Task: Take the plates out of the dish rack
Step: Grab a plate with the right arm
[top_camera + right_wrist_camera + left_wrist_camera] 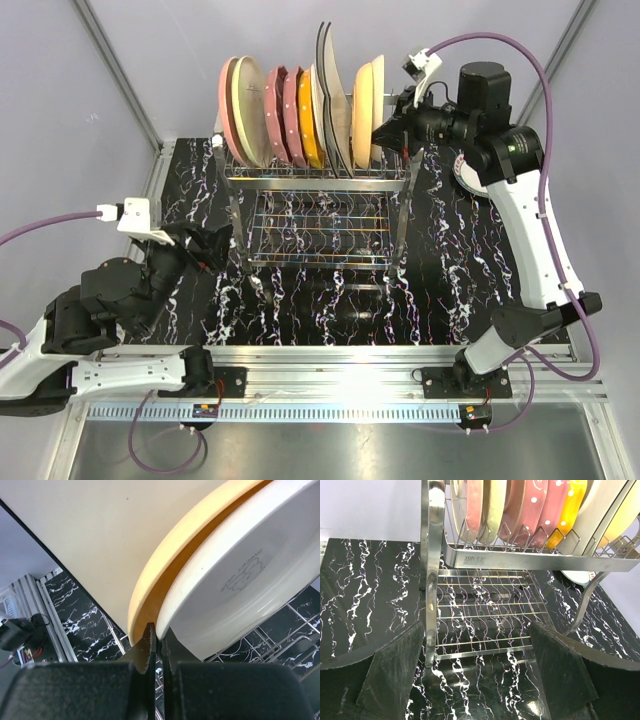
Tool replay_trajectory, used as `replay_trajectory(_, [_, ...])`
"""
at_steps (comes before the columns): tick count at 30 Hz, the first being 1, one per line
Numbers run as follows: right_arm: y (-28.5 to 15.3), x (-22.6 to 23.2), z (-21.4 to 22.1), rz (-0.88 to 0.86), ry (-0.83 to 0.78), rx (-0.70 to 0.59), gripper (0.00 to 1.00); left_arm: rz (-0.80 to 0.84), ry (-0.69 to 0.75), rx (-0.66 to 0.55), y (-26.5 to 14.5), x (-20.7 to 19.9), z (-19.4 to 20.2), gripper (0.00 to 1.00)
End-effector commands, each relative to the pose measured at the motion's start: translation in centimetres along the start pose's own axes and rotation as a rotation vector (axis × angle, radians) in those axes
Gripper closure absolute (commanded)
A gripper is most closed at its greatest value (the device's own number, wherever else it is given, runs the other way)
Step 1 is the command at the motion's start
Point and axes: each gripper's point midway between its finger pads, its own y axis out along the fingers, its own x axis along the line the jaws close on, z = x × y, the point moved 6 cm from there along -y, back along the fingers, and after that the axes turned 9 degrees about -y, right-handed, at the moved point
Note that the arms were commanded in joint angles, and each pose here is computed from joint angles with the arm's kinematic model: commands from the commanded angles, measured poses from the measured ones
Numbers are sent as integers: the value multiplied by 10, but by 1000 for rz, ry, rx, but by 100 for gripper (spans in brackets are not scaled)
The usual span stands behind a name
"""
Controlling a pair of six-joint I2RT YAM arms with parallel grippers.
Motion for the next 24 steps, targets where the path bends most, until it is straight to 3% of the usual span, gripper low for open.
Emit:
replay_trajectory(1, [-27, 9, -45, 71, -64, -168, 100, -1, -59, -19, 0, -1, -3, 11])
replay_trajectory(8, [-48, 26, -81, 54, -79, -332, 100, 8, -76, -16, -3, 2, -3, 11])
replay_trajectory(15, [-65, 34, -100, 60, -141, -376, 100, 6, -82, -15, -5, 7, -2, 11])
replay_trajectory(20, [-89, 37, -98, 154, -266, -331, 100, -6, -75, -19, -6, 11, 0, 11])
replay_trajectory(24, [-104, 27, -77, 295, -347, -216, 100, -11, -68, -19, -5, 11, 3, 11])
